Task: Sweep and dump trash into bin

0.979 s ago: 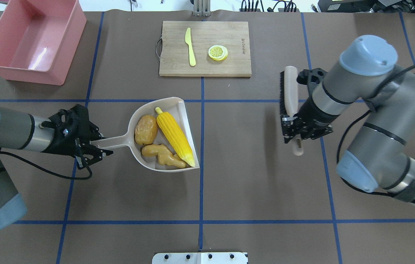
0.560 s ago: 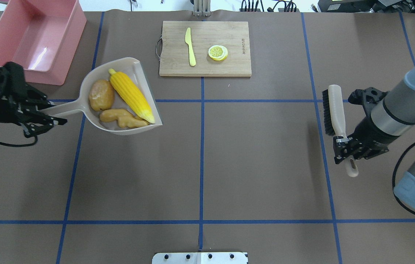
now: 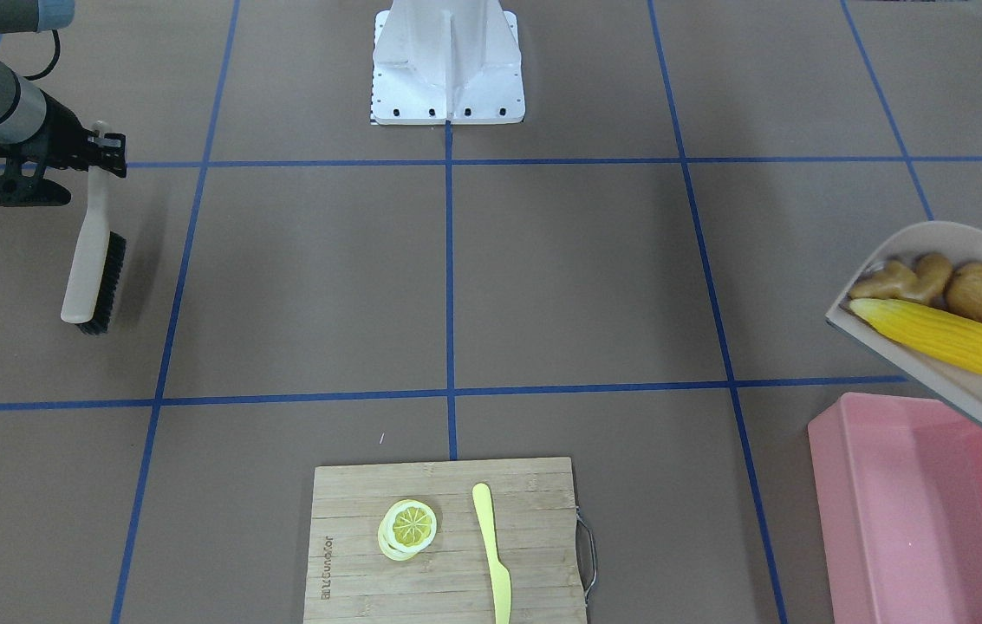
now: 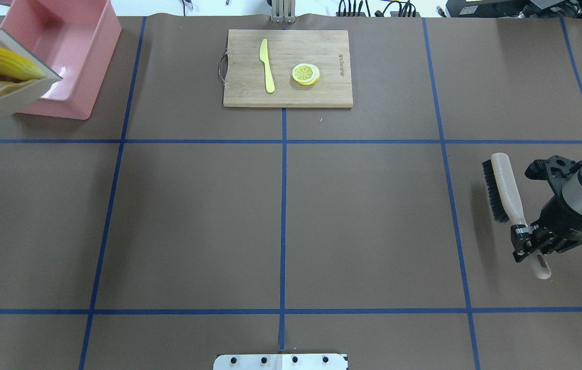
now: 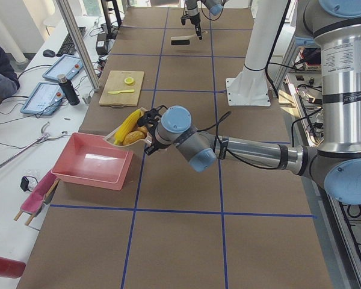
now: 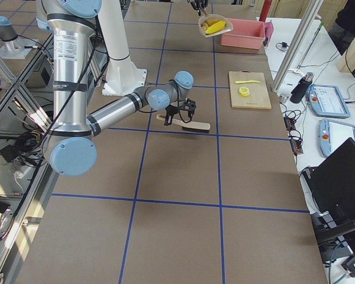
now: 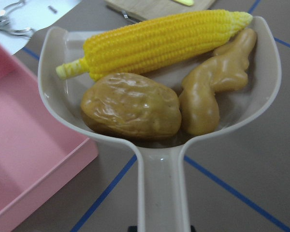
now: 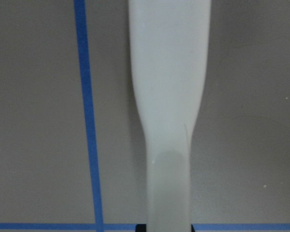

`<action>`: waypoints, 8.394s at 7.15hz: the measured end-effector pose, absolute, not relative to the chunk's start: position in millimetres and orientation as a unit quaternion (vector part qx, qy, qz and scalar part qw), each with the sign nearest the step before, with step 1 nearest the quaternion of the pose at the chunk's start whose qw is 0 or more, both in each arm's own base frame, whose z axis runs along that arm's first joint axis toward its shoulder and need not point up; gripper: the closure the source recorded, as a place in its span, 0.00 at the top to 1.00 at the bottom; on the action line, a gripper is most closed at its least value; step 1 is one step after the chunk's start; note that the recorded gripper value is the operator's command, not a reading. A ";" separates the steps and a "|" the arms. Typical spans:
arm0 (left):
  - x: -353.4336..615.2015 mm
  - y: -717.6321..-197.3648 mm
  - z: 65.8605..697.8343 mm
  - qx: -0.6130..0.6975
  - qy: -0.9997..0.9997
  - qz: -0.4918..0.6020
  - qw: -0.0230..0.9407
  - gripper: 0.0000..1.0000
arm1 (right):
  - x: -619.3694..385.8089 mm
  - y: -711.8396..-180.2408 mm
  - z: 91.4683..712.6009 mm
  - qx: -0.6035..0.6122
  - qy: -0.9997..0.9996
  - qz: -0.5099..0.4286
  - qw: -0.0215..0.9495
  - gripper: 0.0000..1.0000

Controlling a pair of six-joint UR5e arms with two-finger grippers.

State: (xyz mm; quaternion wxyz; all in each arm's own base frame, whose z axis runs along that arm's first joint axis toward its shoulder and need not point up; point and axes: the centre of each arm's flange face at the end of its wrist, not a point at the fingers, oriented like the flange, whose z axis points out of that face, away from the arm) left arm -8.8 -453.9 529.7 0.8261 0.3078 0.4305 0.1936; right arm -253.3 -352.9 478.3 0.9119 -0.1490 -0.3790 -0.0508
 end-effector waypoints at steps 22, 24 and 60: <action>-29.3 -667.0 508.5 0.034 0.326 0.383 0.864 0.00 | -82.8 -465.3 484.5 -0.027 -0.419 0.099 0.902 1.00; -26.4 -695.9 484.0 0.008 0.311 0.411 0.857 0.00 | -30.5 -457.5 520.3 0.015 -0.378 0.078 0.922 1.00; -96.0 -412.9 665.5 0.025 0.442 -0.066 0.894 0.99 | 31.5 -449.9 605.6 0.007 -0.353 0.035 0.935 1.00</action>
